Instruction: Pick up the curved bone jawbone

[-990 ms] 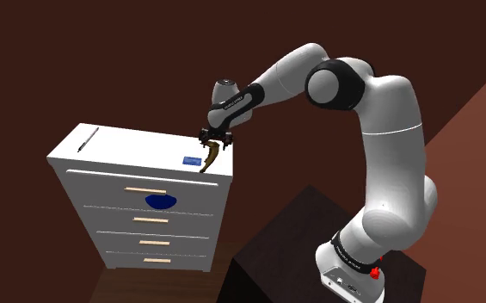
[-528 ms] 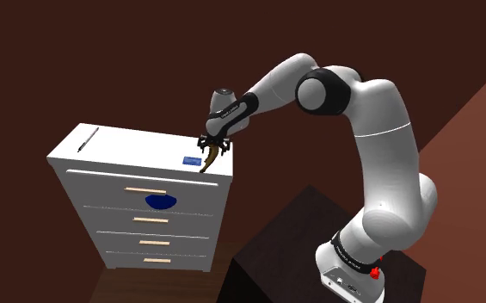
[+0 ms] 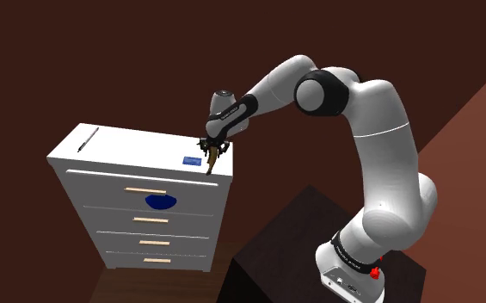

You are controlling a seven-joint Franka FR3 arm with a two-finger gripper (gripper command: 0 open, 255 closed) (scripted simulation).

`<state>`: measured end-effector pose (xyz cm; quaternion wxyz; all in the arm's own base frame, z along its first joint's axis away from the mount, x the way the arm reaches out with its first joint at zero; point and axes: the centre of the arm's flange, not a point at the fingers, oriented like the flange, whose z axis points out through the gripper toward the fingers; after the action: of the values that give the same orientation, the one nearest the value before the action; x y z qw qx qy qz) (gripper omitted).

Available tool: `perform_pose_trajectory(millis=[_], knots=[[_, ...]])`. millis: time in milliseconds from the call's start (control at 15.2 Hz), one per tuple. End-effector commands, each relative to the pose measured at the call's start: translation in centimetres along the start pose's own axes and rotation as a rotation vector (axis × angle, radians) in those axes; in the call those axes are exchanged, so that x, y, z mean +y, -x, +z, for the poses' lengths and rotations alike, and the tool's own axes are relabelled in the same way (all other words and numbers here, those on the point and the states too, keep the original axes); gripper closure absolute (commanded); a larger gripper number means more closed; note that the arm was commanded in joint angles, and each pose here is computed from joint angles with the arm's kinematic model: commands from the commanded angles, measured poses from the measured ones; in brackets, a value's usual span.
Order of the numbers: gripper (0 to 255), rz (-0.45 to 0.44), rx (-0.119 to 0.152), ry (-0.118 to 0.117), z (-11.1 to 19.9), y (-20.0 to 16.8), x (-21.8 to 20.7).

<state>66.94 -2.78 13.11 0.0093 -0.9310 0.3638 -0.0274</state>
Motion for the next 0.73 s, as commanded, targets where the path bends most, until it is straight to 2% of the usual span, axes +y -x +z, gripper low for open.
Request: perform_pose_trajectory(millis=[0, 198, 660], knots=[[255, 0.000, 0.000, 0.001, 0.1, 0.0, 0.0], [255, 0.000, 0.000, 0.001, 0.0, 0.0, 0.0], [255, 0.000, 0.000, 0.001, -3.7, -0.2, -0.2]])
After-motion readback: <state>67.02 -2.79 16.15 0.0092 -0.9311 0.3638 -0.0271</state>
